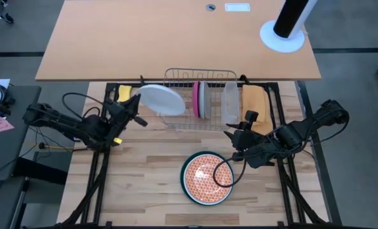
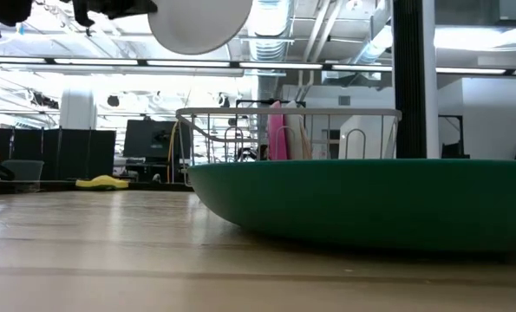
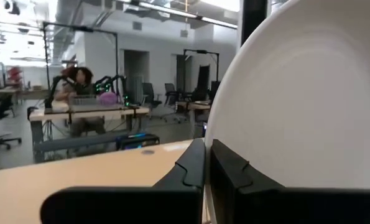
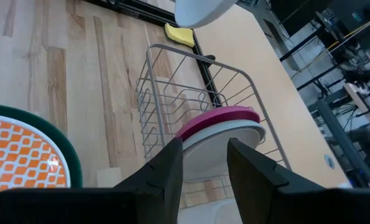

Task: Sort dishes
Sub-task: Put the white plate into the dish rack

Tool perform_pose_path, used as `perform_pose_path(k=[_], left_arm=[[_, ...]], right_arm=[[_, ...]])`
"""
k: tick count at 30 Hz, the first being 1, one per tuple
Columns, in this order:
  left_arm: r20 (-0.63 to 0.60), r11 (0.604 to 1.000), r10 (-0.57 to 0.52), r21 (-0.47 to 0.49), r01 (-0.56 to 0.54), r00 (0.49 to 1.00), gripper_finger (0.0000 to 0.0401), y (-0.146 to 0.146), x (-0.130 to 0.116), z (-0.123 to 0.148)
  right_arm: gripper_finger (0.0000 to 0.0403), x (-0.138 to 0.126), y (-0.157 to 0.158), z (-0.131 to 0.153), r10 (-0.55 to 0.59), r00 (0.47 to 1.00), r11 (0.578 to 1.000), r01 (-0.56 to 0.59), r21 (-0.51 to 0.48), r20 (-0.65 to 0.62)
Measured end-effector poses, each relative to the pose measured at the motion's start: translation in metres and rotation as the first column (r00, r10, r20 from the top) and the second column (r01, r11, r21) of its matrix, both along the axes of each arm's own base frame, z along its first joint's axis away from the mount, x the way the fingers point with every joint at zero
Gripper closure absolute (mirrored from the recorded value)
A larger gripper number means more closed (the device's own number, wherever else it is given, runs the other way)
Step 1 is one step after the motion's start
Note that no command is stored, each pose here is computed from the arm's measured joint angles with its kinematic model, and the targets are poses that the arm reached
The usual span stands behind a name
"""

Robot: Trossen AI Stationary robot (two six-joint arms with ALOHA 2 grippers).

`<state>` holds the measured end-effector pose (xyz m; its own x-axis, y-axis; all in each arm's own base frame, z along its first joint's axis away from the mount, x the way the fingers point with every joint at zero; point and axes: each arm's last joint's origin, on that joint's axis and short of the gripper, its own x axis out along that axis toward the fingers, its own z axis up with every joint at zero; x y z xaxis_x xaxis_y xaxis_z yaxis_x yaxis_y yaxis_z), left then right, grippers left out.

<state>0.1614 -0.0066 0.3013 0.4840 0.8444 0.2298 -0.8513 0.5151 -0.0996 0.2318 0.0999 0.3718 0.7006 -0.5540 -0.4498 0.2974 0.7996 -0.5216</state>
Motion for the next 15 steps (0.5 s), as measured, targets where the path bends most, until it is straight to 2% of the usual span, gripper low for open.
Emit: perform_pose_path(k=[5,15], left_arm=[[-0.002,1.0,0.016,-0.019,-0.016,1.0,0.0401,0.0039,0.0023,-0.0032],[-0.005,1.0,0.01,-0.012,-0.01,1.0,0.0401,0.0044,0.0029,-0.0035]], right_arm=[[0.0275,0.0007,-0.0015,0.0,-0.05,0.997,0.997,0.047,0.067,0.052],[0.0275,0.0014,-0.0032,0.0,-0.06,0.997,0.996,0.056,0.07,0.054]])
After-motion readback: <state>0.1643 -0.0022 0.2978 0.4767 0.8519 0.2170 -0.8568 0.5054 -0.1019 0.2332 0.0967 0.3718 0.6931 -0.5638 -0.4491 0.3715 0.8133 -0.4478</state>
